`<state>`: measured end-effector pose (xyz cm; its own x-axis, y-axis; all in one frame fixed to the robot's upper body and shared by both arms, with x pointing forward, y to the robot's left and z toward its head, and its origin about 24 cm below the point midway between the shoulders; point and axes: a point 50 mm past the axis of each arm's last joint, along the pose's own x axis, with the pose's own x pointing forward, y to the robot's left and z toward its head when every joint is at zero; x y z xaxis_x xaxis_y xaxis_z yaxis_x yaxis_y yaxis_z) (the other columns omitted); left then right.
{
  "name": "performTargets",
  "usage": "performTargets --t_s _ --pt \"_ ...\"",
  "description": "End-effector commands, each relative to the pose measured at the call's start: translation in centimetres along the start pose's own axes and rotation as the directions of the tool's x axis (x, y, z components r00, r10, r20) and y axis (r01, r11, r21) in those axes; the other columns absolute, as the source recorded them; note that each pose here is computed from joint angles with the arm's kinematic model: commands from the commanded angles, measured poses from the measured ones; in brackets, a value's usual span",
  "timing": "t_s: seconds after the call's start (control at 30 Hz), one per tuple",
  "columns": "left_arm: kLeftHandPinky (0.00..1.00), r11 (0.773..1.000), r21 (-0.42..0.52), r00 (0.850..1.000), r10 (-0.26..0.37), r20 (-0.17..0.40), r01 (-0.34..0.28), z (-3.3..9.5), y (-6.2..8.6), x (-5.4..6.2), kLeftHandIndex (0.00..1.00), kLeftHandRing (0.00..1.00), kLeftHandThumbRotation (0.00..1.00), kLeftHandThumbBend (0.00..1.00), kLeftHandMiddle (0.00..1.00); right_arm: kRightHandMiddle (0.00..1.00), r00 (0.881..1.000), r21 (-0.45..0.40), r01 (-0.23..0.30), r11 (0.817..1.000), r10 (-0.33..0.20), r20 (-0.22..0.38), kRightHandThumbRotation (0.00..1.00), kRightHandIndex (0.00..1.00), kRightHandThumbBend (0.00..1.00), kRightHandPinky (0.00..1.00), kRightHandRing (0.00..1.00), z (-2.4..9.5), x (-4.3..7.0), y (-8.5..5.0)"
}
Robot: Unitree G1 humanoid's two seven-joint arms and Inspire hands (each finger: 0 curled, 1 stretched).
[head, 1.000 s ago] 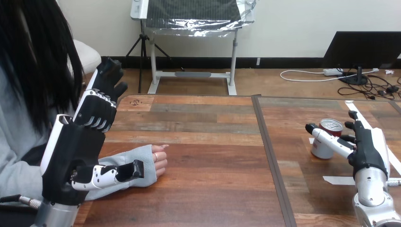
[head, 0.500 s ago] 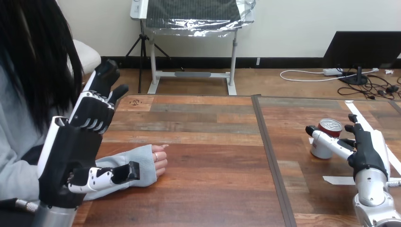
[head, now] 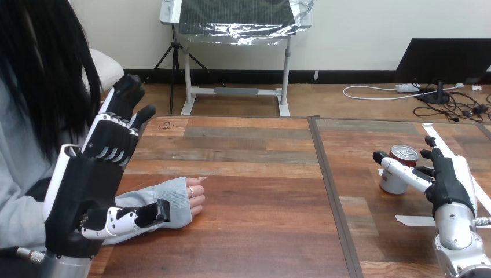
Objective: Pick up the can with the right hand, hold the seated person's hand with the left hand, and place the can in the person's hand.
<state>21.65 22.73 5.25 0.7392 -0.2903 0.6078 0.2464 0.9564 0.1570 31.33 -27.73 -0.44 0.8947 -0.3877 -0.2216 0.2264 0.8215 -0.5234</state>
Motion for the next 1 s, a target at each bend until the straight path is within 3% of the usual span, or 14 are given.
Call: performTargets --t_s 0.0,0.47,0.97 --pt "0.93 1.0 0.021 0.998 0.002 0.063 -0.003 0.83 0.11 1.24 0.95 0.99 0.39 1.0 0.99 0.92 0.994 0.023 0.025 0.999 -0.028 0.106 0.55 0.97 1.0 0.73 0.81 4.19 1.48 -0.77" --pt "0.89 0.999 0.033 0.998 0.029 0.048 -0.031 1.15 0.06 1.07 0.94 0.97 0.39 1.0 0.98 0.92 0.994 0.011 0.019 1.0 -0.02 0.111 0.55 0.98 1.0 0.7 0.79 4.39 1.5 -0.6" --pt "0.88 0.999 0.033 0.998 0.027 0.049 -0.029 1.22 0.05 1.08 0.94 0.97 0.38 1.0 0.98 0.92 0.994 0.009 0.017 1.0 -0.018 0.111 0.55 0.98 1.0 0.73 0.81 4.42 1.5 -0.52"
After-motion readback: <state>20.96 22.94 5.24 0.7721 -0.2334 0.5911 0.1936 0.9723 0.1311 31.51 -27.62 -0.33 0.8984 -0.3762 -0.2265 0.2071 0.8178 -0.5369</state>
